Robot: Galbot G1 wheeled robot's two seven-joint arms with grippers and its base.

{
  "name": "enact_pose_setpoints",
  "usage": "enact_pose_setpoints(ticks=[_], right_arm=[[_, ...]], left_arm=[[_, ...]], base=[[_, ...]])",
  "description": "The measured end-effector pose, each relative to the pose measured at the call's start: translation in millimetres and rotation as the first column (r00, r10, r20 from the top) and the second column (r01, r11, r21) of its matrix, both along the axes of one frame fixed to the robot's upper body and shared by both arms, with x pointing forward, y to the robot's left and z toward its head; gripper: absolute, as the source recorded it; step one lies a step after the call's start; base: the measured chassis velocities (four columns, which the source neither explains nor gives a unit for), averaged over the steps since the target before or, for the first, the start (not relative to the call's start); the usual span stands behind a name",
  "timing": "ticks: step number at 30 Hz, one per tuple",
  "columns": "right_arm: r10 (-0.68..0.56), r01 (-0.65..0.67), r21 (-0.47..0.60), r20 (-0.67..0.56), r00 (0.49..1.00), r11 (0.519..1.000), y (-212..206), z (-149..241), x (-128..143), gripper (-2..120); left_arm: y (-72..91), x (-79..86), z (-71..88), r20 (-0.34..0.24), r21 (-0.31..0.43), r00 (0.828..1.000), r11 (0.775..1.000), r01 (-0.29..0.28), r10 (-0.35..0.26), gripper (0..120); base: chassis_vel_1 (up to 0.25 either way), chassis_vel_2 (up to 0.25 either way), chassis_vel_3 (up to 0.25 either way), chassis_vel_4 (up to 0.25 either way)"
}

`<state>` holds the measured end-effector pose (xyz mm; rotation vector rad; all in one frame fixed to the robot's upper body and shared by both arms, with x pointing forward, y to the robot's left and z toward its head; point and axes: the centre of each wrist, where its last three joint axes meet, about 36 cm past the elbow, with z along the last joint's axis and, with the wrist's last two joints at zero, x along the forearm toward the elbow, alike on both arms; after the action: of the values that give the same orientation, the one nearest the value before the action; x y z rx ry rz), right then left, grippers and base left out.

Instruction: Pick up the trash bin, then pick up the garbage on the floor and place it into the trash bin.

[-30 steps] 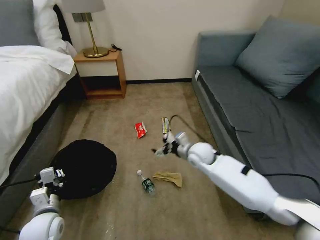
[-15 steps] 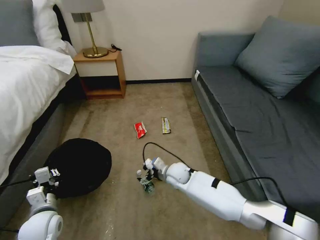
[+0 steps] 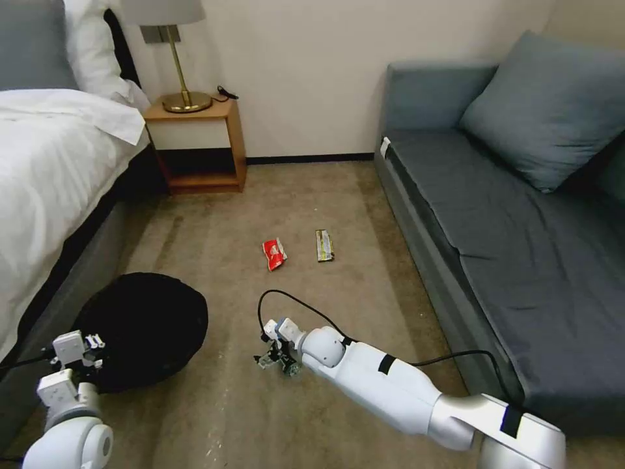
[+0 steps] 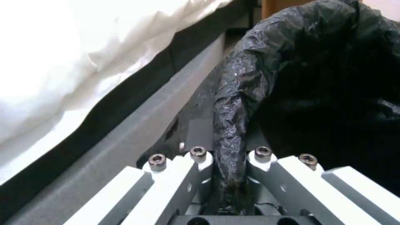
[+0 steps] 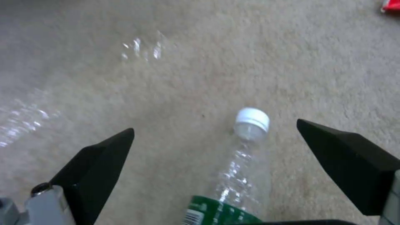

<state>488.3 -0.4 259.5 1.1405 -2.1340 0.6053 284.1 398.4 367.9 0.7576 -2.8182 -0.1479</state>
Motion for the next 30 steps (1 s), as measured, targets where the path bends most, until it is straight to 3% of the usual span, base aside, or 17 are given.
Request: enact_pose_setpoints(ticks=[11, 30], right_arm=[[-0.048, 0.048, -0.051, 0.000, 0.999, 0.998, -20.4, -29.1, 6.9, 100], [-0.054, 0.048, -0.088, -0.067, 0.996, 0.995, -27.9, -57.6, 0.6, 100]], left_arm=[[-1.9, 9.1, -3.3, 0.011, -0.010, 1.000, 1.000, 0.009, -0.008, 5], [-3.7, 4.4, -3.1, 0.038, -0.011, 0.999, 1.000, 0.011, -0.011, 5]], base=[[0.000, 0.000, 0.000, 0.000], [0.000, 0.000, 0.000, 0.000]])
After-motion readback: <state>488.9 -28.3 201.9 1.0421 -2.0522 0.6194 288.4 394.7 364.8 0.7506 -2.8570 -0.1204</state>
